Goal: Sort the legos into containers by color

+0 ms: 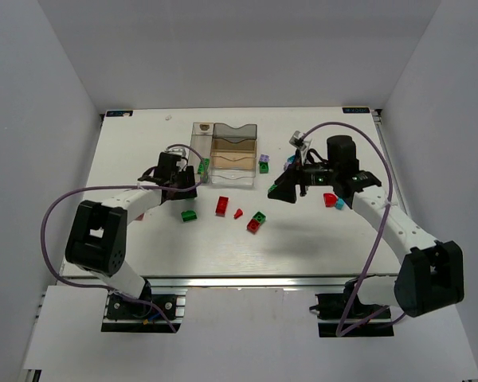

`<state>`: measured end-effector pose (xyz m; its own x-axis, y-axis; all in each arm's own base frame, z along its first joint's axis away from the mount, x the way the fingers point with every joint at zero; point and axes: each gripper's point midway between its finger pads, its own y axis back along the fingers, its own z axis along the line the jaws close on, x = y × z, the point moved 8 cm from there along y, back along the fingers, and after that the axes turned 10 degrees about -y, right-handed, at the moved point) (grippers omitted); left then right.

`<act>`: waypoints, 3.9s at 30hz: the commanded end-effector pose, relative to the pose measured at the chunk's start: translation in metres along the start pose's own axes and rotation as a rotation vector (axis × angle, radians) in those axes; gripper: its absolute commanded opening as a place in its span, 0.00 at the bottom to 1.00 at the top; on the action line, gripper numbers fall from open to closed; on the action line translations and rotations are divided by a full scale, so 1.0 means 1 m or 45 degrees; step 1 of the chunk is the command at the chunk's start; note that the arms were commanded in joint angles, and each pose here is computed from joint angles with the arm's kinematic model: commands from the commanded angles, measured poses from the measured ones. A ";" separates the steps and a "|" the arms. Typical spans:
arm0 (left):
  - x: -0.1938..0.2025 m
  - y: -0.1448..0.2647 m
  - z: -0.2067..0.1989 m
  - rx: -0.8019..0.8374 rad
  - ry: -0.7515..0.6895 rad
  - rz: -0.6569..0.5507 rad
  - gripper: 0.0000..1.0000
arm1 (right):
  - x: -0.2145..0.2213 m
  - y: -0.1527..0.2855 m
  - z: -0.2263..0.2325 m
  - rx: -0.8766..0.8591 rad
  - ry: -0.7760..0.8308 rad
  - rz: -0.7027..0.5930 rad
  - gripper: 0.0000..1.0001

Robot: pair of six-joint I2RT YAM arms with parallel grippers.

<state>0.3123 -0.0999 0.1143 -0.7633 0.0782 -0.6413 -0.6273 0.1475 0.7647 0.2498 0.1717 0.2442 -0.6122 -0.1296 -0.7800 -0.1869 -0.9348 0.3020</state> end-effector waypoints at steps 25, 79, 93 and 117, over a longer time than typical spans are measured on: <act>-0.054 0.052 -0.013 -0.045 -0.031 -0.259 0.10 | -0.007 0.042 0.020 -0.066 0.191 -0.181 0.57; 0.039 0.045 -0.011 -0.077 0.365 0.118 0.98 | 0.004 0.038 -0.013 0.179 0.253 -0.141 0.44; 0.042 0.018 -0.021 -0.021 0.330 0.227 0.83 | 0.005 0.038 -0.014 0.170 0.256 -0.128 0.44; -0.102 0.036 -0.025 0.016 0.120 -0.223 0.11 | 0.004 0.039 -0.011 0.163 0.266 -0.129 0.43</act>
<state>0.3351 -0.1258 0.1949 -0.7102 -0.0709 -0.7004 -0.6990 0.1892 0.6896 0.2487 0.1319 0.2397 -0.4419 -0.1167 -0.8895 -0.3469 -0.8921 0.2894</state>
